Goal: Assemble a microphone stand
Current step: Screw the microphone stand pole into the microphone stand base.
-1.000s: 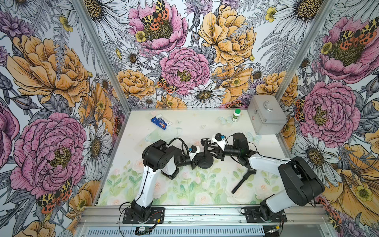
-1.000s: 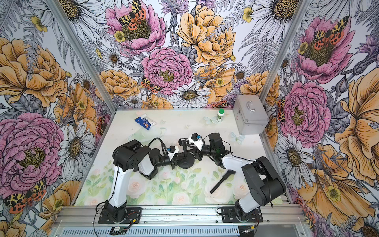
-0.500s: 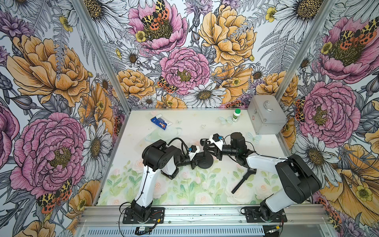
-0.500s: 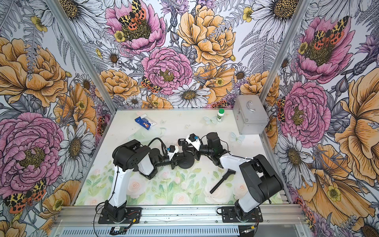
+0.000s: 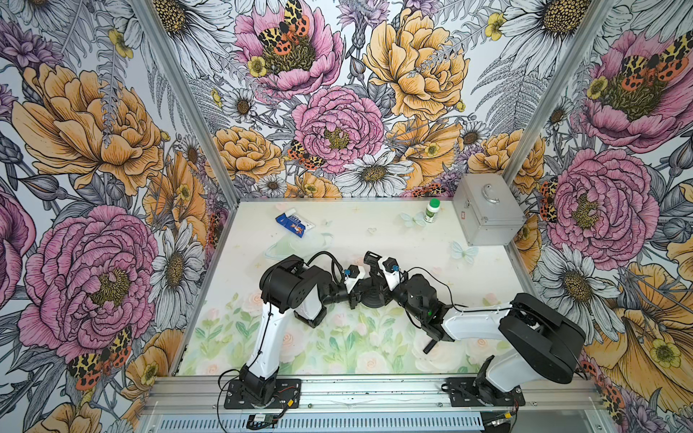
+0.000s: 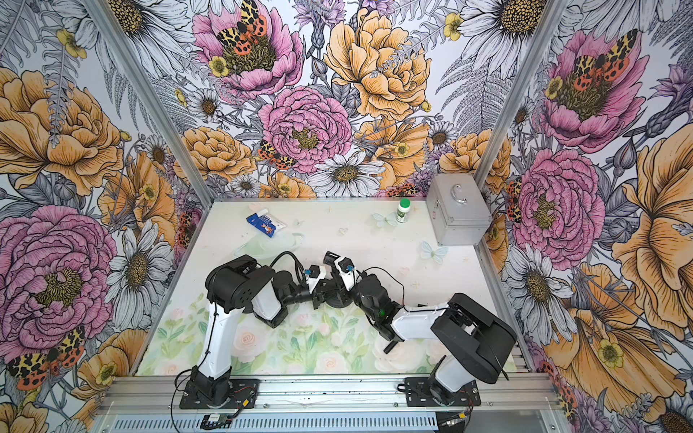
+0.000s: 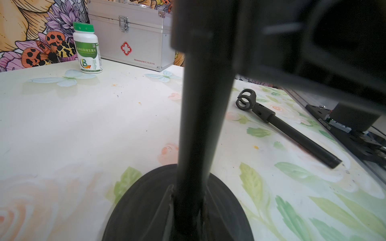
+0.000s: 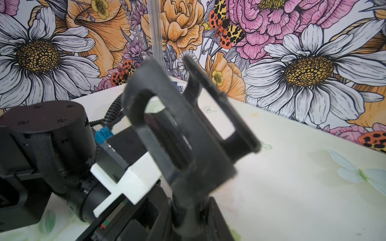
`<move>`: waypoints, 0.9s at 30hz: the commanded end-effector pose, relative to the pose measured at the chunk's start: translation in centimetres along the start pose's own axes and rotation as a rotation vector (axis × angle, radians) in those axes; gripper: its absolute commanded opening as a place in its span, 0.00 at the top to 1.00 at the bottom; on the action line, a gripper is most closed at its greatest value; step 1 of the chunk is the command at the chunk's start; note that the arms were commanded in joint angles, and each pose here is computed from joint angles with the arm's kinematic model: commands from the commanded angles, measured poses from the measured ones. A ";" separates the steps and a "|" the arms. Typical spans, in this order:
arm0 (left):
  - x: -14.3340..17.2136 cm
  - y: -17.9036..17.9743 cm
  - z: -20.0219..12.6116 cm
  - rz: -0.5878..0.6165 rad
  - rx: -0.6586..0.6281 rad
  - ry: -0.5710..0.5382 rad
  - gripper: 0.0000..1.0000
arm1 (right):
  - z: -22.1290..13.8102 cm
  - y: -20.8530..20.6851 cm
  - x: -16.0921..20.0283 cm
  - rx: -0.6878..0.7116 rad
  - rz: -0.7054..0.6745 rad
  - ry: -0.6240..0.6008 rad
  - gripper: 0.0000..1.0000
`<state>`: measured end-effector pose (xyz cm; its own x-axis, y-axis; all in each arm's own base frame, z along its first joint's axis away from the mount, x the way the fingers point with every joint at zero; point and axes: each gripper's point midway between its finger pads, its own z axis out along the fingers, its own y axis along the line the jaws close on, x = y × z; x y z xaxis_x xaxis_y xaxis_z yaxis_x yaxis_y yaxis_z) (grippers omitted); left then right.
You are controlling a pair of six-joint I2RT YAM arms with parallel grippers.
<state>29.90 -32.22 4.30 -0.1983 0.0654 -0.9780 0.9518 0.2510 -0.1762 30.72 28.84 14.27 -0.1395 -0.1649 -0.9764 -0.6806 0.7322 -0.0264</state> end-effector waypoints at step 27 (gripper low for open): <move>4.3 0.0 -0.6 -0.098 -0.030 0.099 0.80 | 0.7 -2.3 -1.2 -0.374 0.030 -0.002 0.97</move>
<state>29.97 -32.34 4.31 -0.1715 0.0713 -0.9826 0.9560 0.2532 -0.1485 31.47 29.11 15.12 -0.1485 -0.1787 -0.9726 -0.9596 0.2639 0.0980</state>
